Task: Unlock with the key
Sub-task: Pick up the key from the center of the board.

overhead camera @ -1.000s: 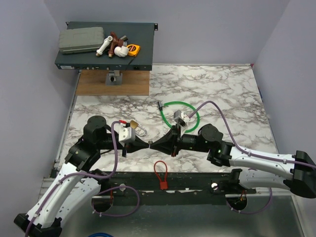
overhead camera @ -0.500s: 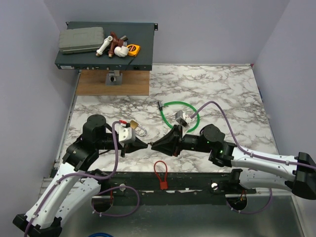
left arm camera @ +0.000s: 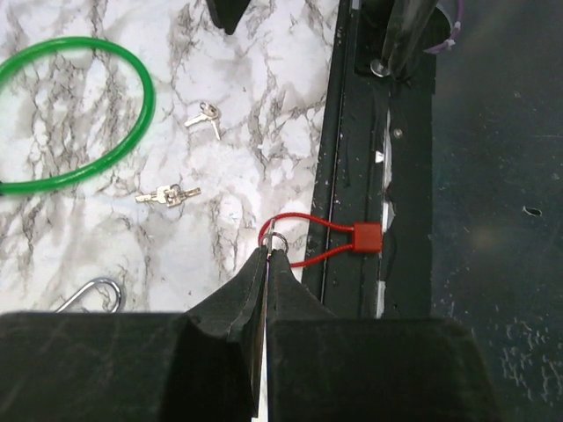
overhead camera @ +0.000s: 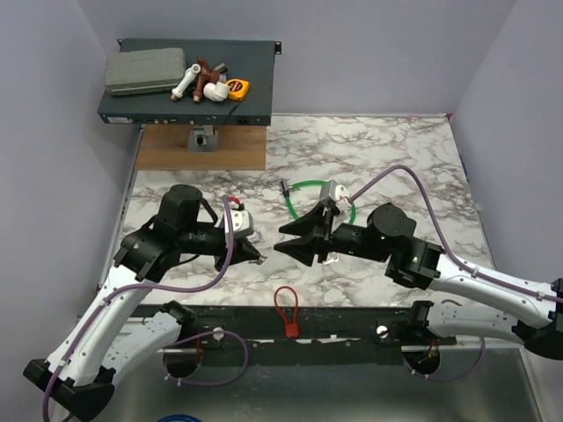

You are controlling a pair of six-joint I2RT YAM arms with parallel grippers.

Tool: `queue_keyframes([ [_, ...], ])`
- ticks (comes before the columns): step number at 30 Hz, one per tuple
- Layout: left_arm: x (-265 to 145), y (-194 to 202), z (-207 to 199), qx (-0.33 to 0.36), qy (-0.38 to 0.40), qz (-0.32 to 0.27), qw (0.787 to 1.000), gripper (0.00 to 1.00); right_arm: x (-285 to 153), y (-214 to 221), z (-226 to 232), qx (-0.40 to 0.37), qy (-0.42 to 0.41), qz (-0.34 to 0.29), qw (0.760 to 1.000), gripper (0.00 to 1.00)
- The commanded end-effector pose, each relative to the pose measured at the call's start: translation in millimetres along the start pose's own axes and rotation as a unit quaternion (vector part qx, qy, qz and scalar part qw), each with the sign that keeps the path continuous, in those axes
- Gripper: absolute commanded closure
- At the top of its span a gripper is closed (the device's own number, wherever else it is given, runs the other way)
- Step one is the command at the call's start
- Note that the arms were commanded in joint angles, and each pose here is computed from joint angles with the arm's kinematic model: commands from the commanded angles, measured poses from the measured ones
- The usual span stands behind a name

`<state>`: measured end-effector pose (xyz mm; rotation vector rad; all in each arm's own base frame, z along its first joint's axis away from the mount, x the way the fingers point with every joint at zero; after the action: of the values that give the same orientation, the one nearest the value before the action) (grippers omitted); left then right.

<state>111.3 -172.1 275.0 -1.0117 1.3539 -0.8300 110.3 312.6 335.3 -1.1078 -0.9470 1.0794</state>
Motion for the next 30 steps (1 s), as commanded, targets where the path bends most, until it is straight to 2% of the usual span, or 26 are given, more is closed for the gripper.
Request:
queue_keyframes([
  [1,-5.6,4.6,-6.7,-0.01,0.006,0.027,1.0,1.0,9.6,26.7,-12.2,-0.026,0.01,0.069,0.997,0.52],
  [9,-4.2,8.4,-13.4,-0.024,0.027,0.026,0.999,1.0,10.1,46.6,-11.1,-0.017,-0.006,0.068,0.998,0.53],
  [21,-2.2,-6.0,-17.8,-0.047,0.05,0.0,0.998,1.0,14.7,57.9,1.1,-0.014,-0.07,0.028,0.997,0.55],
  [30,-2.5,-10.3,-19.5,-0.051,0.055,-0.007,0.997,1.0,24.7,67.6,3.8,0.004,-0.099,0.031,0.995,0.6],
])
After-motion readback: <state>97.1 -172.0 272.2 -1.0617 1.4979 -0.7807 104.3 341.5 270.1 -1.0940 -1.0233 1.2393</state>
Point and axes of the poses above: each gripper's point midway between its finger pads, its own x axis out along the fingers, its own z axis along the line the jaws close on, y = z × x, the point moved 4 cm from there along -x, back along the fingers, and after that the axes turned 2 degrees about x, right-handed, at the moved point
